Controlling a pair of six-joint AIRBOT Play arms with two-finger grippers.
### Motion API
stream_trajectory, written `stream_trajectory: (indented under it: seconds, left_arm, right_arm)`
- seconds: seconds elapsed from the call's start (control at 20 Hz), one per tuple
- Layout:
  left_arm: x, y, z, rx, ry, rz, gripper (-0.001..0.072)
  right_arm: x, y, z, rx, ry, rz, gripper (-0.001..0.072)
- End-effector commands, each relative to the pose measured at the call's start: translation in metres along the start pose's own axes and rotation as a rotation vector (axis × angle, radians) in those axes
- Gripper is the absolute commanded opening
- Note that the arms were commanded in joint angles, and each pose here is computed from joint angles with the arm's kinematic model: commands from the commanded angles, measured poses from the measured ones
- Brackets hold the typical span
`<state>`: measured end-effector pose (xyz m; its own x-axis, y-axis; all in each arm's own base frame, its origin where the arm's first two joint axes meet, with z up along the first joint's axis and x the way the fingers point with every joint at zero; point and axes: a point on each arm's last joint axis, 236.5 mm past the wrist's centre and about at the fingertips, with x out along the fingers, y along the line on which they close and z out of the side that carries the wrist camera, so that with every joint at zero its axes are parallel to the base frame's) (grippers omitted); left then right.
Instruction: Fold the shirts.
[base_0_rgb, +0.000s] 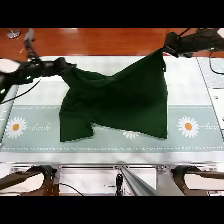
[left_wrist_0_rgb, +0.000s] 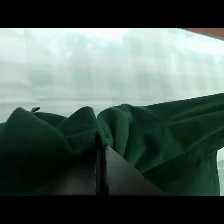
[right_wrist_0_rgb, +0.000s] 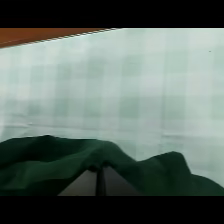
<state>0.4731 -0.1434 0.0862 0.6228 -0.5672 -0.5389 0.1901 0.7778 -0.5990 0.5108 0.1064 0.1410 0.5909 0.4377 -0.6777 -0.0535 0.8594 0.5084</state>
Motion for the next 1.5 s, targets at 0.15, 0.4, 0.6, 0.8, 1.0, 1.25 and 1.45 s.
stream_trajectory:
  seconds: [0.15,0.4,0.6,0.8,1.0,1.25,1.45]
  left_arm:
    - [0.036,0.026,0.012,-0.117,0.124,-0.015,0.0709]
    - [-0.066,0.146,-0.035,-0.237,0.414,0.227,0.0705]
    - [-0.109,0.205,-0.108,-0.524,0.502,0.281,0.0705]
    - [-0.099,0.200,-0.158,-0.581,0.541,0.166,0.0705]
    - [-0.073,0.187,-0.157,-0.586,0.461,0.074,0.0705]
    - [-0.045,0.167,-0.174,-0.458,0.534,0.046,0.0705]
    - [-0.027,0.152,-0.184,-0.405,0.573,0.043,0.0664]
  right_arm:
    - [0.029,-0.063,-0.003,0.153,0.081,-0.009,0.0629]
    - [-0.062,-0.169,-0.063,0.139,0.347,-0.256,0.0626]
    - [-0.091,-0.213,-0.135,0.296,0.387,-0.327,0.0626]
    - [-0.056,-0.176,-0.198,0.381,0.270,-0.125,0.0626]
    - [-0.046,-0.141,-0.228,0.420,0.237,0.029,0.0626]
    - [-0.047,-0.136,-0.236,0.426,0.255,0.040,0.0626]
    - [-0.048,-0.122,-0.230,0.462,0.244,0.103,0.0626]
